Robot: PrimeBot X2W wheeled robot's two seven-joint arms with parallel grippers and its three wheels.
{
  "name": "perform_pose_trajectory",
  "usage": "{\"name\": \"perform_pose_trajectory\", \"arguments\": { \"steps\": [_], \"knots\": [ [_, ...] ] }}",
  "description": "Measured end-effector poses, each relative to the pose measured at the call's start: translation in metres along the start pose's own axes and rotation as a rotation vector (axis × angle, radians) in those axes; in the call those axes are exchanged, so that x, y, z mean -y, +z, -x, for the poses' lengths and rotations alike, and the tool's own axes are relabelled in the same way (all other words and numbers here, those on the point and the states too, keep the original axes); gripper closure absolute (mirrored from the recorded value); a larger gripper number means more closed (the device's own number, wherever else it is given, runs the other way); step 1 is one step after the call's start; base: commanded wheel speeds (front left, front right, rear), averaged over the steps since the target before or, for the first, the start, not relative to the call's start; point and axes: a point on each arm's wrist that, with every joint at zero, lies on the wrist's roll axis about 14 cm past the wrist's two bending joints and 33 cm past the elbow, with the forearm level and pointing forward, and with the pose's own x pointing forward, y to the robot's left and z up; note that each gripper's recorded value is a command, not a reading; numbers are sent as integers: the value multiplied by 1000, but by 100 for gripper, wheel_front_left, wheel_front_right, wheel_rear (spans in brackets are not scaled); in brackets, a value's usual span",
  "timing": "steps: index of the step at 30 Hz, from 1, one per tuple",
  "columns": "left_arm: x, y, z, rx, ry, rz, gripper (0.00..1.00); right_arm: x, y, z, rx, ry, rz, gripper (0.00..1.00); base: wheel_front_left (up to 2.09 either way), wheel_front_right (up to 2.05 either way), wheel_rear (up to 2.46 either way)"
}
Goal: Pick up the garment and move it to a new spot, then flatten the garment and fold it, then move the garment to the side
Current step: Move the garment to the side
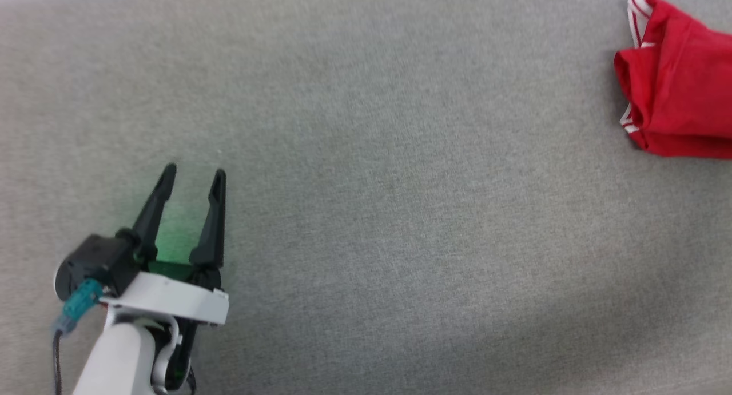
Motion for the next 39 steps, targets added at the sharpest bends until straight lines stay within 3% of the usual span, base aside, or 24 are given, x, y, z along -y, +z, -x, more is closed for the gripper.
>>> {"name": "perform_pose_trajectory", "arguments": {
  "steps": [15,28,39],
  "knots": [
    [-21,47,71,67,149,-35,0,-51,62,40,301,119,-145,0,0,0,0],
    [-52,85,152,152,320,-79,0,-99,79,82,452,180,-286,0,0,0,0],
    [-74,102,216,208,468,-116,0,-150,72,112,489,224,-389,0,0,0,0]
  ]
}}
